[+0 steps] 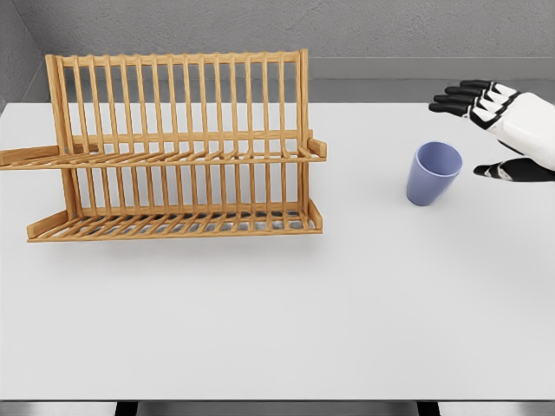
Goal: Right arm put cup on second shelf
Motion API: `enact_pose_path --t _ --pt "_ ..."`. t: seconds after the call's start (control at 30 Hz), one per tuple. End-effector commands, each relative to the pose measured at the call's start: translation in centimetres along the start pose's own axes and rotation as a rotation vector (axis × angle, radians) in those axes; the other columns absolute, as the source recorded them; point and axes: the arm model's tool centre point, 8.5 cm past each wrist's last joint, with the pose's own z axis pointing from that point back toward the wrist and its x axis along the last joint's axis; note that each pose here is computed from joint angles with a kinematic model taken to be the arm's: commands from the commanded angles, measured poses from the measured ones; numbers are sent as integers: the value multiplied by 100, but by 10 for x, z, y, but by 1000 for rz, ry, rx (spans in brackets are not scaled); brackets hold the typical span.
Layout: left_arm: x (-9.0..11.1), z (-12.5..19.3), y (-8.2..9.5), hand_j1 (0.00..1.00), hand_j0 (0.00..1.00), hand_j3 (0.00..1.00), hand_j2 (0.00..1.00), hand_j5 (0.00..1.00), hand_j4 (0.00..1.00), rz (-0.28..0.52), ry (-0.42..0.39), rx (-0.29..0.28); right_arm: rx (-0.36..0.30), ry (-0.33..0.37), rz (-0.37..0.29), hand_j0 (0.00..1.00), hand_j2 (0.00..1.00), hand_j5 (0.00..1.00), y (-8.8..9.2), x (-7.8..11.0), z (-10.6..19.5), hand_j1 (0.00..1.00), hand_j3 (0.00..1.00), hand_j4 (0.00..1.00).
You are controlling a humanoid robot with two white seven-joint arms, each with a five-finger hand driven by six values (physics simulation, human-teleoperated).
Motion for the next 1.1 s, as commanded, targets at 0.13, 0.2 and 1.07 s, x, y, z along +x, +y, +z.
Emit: enact_pose_path --t 0.13,0.2,1.07 --pt "0 0 0 100 100 100 100 100 100 1 0 0 11 13 -18 100 100 100 4 -2 6 100 100 100" --pt "0 0 0 100 100 100 100 100 100 0 0 0 61 83 -38 100 100 100 15 -21 21 100 100 100" --pt "0 0 0 100 100 100 100 100 100 0 0 0 490 135 -30 100 100 100 20 -81 -43 100 100 100"
